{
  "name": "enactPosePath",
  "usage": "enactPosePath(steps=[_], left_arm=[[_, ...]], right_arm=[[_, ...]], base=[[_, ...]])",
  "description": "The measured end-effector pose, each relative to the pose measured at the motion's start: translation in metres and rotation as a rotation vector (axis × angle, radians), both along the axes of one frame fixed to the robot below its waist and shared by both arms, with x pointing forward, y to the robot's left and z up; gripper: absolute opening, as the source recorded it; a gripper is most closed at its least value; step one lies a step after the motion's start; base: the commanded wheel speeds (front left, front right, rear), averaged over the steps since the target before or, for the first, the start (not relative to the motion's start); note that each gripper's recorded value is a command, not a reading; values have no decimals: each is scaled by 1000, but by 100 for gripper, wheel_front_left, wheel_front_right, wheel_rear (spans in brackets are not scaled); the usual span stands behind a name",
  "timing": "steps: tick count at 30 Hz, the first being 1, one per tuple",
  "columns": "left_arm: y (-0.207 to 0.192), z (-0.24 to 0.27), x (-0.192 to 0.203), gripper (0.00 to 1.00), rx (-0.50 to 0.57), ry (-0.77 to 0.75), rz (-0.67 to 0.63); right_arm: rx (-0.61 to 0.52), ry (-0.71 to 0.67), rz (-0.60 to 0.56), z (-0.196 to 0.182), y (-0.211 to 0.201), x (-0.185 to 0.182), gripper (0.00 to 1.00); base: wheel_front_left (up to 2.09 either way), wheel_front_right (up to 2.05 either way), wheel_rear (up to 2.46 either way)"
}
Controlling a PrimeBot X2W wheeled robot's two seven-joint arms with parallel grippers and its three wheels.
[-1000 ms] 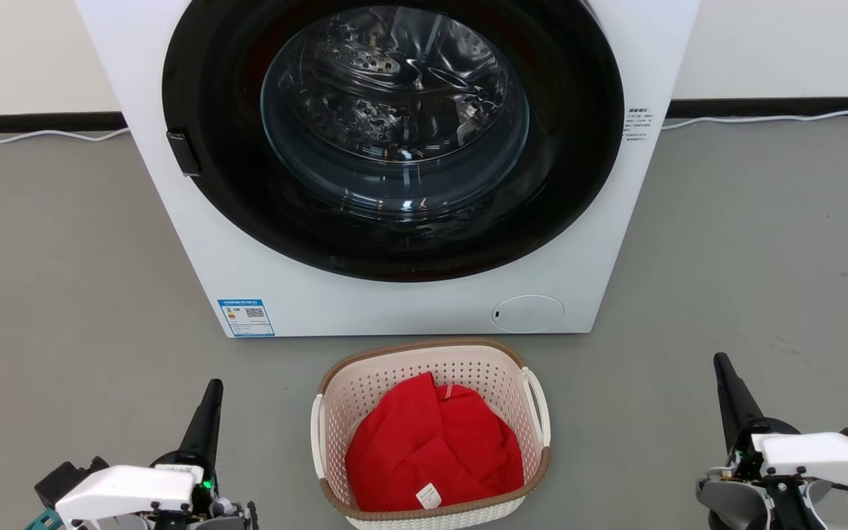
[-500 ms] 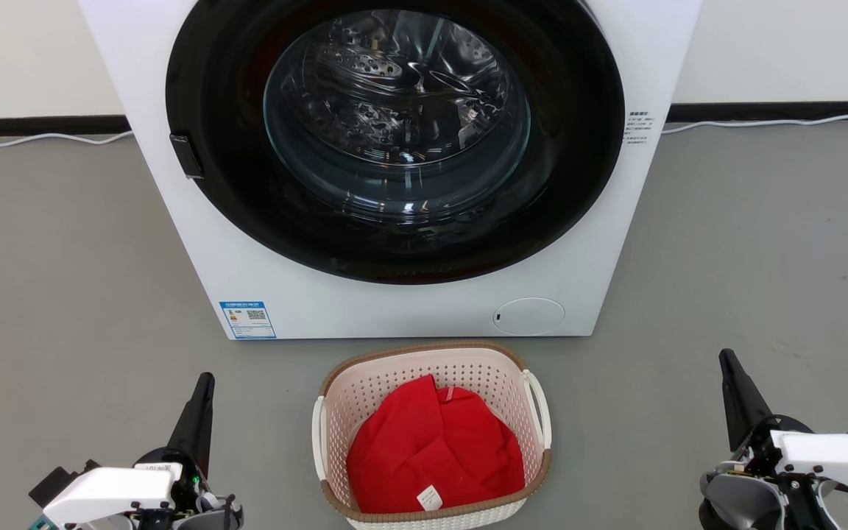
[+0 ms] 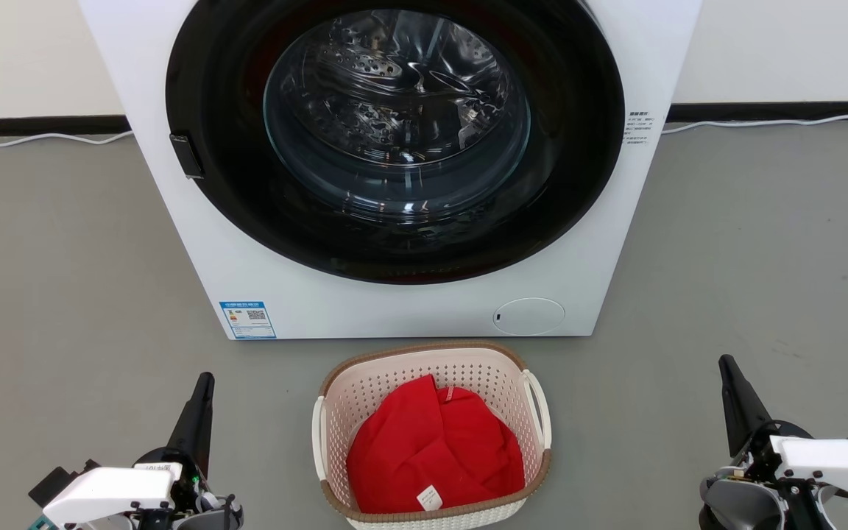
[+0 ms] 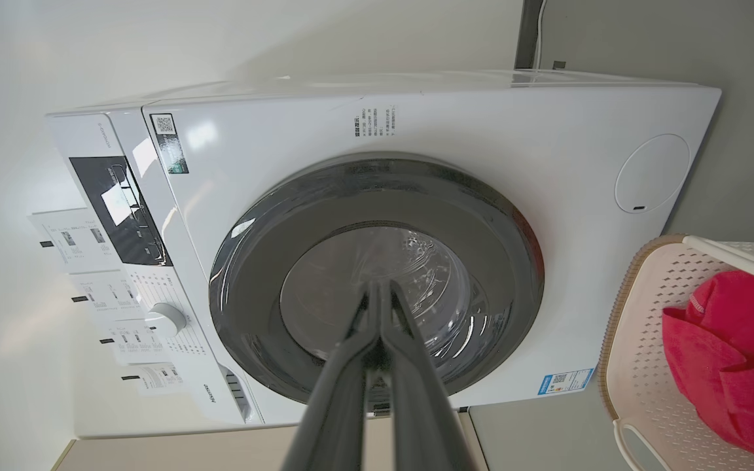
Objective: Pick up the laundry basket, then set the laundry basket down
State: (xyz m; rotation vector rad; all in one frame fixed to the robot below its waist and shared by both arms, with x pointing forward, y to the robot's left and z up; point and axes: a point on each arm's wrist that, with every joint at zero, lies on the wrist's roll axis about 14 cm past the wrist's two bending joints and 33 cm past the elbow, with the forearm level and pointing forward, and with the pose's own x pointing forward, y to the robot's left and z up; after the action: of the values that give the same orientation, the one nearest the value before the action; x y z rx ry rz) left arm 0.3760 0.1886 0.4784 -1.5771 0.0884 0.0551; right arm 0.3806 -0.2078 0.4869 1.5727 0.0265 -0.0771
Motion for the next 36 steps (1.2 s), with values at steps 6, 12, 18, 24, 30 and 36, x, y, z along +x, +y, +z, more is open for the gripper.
enactPosePath(steps=[6,12,18,24,30,36], left_arm=[[0,0,0,0,0,0,0],[0,0,0,0,0,0,0],[0,0,0,0,0,0,0],[0,0,0,0,0,0,0],[0,0,0,0,0,0,0],[0,0,0,0,0,0,0]], right_arm=[[0,0,0,0,0,0,0],[0,0,0,0,0,0,0],[0,0,0,0,0,0,0],[0,0,0,0,0,0,0],[0,0,0,0,0,0,0],[0,0,0,0,0,0,0]], base=[[0,0,0],[0,0,0],[0,0,0],[0,0,0],[0,0,0],[0,0,0]])
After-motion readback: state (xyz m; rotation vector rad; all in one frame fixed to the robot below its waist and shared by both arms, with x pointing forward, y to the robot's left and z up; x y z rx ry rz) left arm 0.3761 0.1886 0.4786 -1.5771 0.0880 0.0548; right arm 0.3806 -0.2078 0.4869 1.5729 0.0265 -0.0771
